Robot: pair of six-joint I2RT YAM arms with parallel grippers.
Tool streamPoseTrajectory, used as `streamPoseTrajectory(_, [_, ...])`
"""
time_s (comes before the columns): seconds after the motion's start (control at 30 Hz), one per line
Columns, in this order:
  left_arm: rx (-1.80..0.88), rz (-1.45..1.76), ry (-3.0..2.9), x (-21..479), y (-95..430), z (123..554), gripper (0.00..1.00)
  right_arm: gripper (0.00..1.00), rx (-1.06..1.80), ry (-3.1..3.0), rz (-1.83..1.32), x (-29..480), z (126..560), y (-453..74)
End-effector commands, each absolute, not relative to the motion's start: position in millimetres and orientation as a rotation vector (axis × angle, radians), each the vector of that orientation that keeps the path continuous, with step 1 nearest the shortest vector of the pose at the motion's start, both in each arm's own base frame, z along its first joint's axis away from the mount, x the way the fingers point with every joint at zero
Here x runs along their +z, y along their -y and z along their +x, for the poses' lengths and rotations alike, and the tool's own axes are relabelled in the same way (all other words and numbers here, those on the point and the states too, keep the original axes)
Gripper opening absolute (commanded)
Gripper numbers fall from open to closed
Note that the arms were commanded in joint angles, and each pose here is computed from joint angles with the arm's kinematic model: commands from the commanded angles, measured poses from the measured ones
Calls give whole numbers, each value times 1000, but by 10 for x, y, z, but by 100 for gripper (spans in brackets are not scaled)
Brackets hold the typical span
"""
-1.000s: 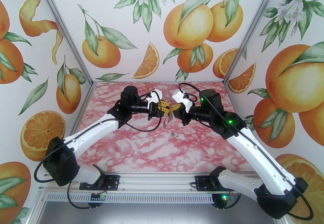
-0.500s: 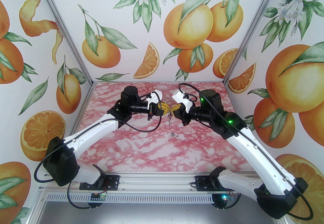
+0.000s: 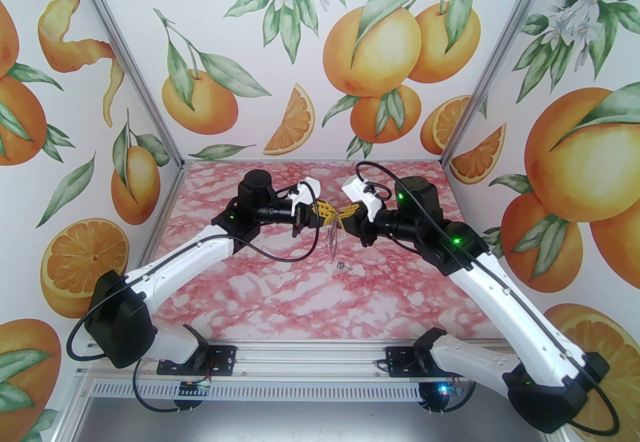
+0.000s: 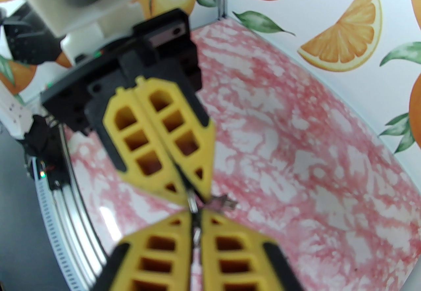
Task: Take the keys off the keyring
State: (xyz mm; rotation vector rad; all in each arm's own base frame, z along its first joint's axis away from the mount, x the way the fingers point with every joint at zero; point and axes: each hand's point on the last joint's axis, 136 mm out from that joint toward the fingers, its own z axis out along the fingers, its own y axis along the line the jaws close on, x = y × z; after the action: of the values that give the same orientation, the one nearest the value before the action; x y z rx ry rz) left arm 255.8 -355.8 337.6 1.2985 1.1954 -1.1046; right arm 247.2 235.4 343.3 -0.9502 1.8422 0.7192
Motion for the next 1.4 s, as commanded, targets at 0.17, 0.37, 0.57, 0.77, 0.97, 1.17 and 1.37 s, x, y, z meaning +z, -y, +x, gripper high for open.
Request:
streamPoseTrajectory(0.17, [-1043,1227,-1107,3614,3505,2608,0,25,918,-1812,-848,3654,2311,-2311])
streamPoseTrajectory(0.37, [-1044,1177,-1085,3647,3491,2631,0,34,1010,-1821,-714,3688,2327,-2185])
streamPoseTrajectory(0.57, [-1044,1155,-1055,3691,3482,2633,0,45,1094,-1857,-590,3644,2330,-2098])
streamPoseTrajectory(0.77, [-1062,1137,-1043,3709,3491,2640,0,53,1150,-1900,-425,3527,2422,-2032])
streamPoseTrajectory(0.97, [-1070,1099,-1037,3716,3482,2666,0,62,1225,-1923,-255,3430,2494,-2008])
streamPoseTrajectory(1.17, [-1085,1095,-1016,3751,3489,2649,0,68,1305,-1894,-205,3414,2484,-2032])
streamPoseTrajectory(1.37, [-1094,1097,-1012,3755,3502,2643,0,73,1423,-1804,-230,3547,2449,-2119])
